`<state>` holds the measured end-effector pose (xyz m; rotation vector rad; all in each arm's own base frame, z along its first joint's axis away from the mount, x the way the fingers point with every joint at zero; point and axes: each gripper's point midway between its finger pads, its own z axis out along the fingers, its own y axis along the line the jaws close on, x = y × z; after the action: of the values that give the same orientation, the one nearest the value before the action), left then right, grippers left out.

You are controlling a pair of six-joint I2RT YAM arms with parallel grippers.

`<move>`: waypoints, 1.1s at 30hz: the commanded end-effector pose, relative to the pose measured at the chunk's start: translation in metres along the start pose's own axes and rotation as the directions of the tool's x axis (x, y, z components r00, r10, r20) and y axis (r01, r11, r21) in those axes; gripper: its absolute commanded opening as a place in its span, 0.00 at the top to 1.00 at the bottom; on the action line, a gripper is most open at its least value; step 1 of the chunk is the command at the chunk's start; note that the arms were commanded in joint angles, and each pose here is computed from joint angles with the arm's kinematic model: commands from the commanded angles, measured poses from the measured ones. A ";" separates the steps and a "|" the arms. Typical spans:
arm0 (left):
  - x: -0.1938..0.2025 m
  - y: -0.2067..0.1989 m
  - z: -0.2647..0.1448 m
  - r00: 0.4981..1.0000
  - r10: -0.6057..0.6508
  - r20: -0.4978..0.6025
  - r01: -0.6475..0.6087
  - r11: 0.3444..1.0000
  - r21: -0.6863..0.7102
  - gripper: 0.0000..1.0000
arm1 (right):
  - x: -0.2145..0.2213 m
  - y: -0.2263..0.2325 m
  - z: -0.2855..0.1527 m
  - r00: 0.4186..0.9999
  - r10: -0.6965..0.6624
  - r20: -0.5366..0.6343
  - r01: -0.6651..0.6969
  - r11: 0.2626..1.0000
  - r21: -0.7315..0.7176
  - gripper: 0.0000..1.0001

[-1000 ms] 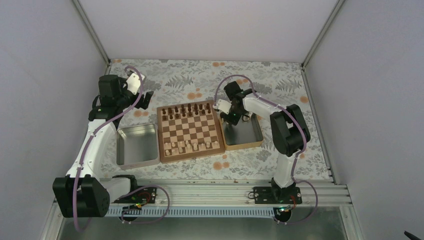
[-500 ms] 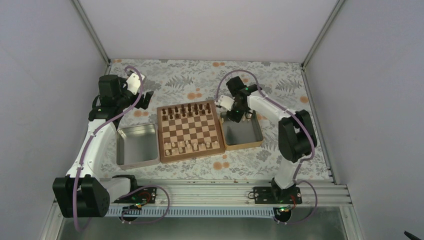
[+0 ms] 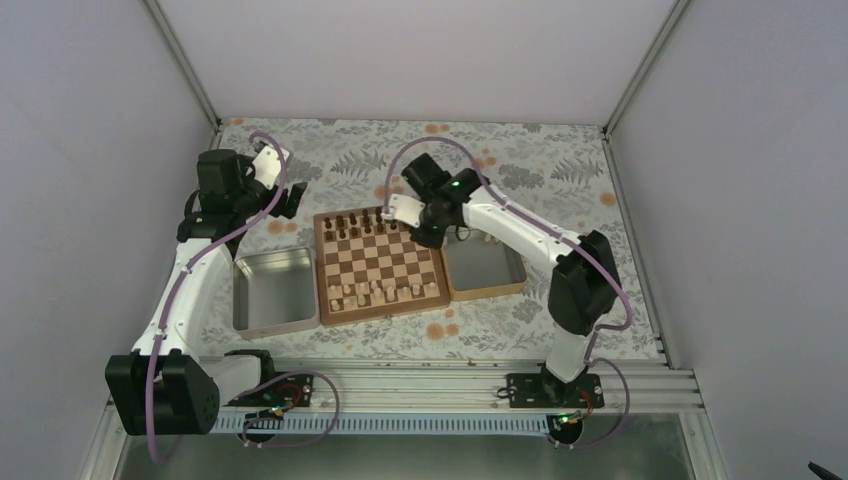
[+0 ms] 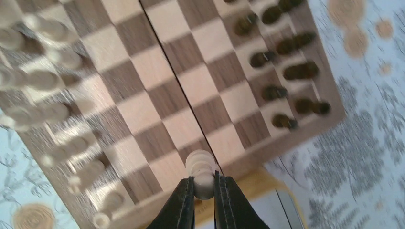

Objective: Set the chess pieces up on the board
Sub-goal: Place the chess piece on the chessboard.

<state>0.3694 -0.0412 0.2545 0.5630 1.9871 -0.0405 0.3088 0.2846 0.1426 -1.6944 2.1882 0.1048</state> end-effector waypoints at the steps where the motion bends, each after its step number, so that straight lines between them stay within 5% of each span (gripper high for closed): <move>1: -0.001 0.000 -0.004 1.000 0.005 0.014 -0.005 1.000 -0.002 0.00 | -0.022 0.025 0.018 1.000 -0.028 0.000 0.028 0.997 -0.077 0.92; 20: -0.001 -0.001 -0.004 1.000 0.006 0.015 -0.006 1.000 0.001 0.00 | -0.036 0.102 0.060 0.980 -0.190 -0.054 0.174 0.961 -0.216 0.91; 33: -0.002 -0.002 -0.005 1.000 0.007 0.019 -0.007 1.000 0.006 0.00 | -0.036 0.112 0.072 0.975 -0.212 -0.073 0.189 0.952 -0.242 0.92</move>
<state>0.3693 -0.0410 0.2549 0.5625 1.9857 -0.0398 0.2329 0.3611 0.0710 -2.0642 2.1267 0.2062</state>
